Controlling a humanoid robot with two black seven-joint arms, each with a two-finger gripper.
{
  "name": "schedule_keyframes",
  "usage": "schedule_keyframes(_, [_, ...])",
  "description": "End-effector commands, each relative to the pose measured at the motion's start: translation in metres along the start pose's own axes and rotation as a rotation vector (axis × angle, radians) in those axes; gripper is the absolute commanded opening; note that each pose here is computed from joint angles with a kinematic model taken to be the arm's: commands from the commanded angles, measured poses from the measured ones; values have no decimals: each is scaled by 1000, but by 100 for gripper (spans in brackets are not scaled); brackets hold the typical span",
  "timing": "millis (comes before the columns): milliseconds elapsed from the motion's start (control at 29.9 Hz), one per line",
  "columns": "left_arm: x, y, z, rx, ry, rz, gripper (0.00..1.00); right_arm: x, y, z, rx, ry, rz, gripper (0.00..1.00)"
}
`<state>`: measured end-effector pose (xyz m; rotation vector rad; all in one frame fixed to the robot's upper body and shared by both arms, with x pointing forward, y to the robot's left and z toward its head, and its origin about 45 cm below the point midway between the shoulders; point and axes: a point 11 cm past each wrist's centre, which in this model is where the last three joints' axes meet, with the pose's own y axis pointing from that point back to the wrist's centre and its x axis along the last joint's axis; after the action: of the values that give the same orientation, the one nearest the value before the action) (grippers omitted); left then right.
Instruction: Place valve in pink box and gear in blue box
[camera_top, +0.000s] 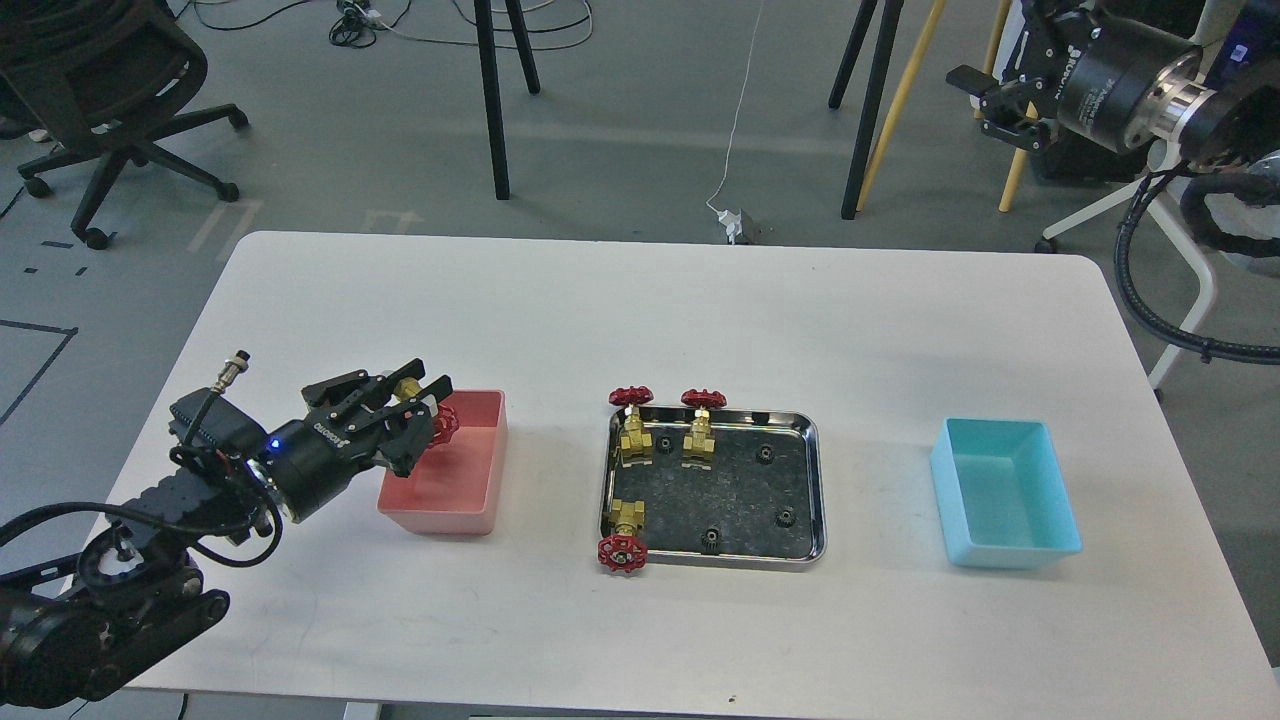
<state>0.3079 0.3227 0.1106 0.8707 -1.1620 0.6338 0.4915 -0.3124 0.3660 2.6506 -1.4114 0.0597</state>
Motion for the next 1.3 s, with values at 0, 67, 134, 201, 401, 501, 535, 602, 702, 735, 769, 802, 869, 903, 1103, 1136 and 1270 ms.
schedule_keyframes(0, [-13, 6, 3, 7, 23, -20, 32, -5, -5, -2, -1, 15, -12, 100])
schedule_keyframes(67, [-15, 6, 5, 6, 30, -20, 35, -5, -5, -2, -6, 28, -15, 100])
schedule_keyframes(134, [-15, 3, 8, 3, 39, -14, 44, -5, -5, -2, -9, 32, -16, 100])
schedule_keyframes(201, [-14, -1, 10, 6, 50, 0, 57, -6, -5, -2, -9, 32, -17, 100])
schedule_keyframes(401, [-7, -6, 11, 14, 69, 32, 84, -4, -4, 1, -16, 33, -14, 100])
schedule_keyframes(501, [9, -8, 1, 56, 116, 92, 98, -7, -4, 4, -24, 31, -22, 100])
schedule_keyframes(535, [19, -10, -5, 84, 148, 119, 99, -9, -5, 4, -28, 38, -29, 100])
schedule_keyframes(602, [45, -16, -16, 122, 219, 187, 99, -10, -3, 8, -48, 57, -36, 100])
schedule_keyframes(702, [118, -31, -43, 141, 356, 280, 99, -18, -4, 17, -86, 100, -67, 100])
schedule_keyframes(735, [144, -36, -49, 132, 434, 309, 99, -24, -5, 18, -98, 129, -89, 100])
schedule_keyframes(769, [167, -39, -53, 119, 514, 343, 99, -30, -6, 20, -111, 163, -112, 100])
schedule_keyframes(802, [194, -40, -59, 102, 609, 384, 99, -37, -6, 21, -129, 212, -143, 100])
schedule_keyframes(869, [243, -39, -65, 37, 779, 450, 99, -49, 0, 27, -178, 332, -202, 100])
schedule_keyframes(903, [267, -36, -66, -2, 844, 485, 99, -56, 3, 33, -202, 388, -239, 100])
schedule_keyframes(1103, [379, -12, -88, -104, 1171, 714, 99, -132, 21, 81, -328, 761, -600, 100])
schedule_keyframes(1136, [389, -7, -92, -110, 1187, 743, 99, -141, 26, 89, -346, 815, -658, 100])
schedule_keyframes(1270, [414, 3, -100, -115, 1183, 809, 99, -162, 44, 114, -416, 991, -835, 100])
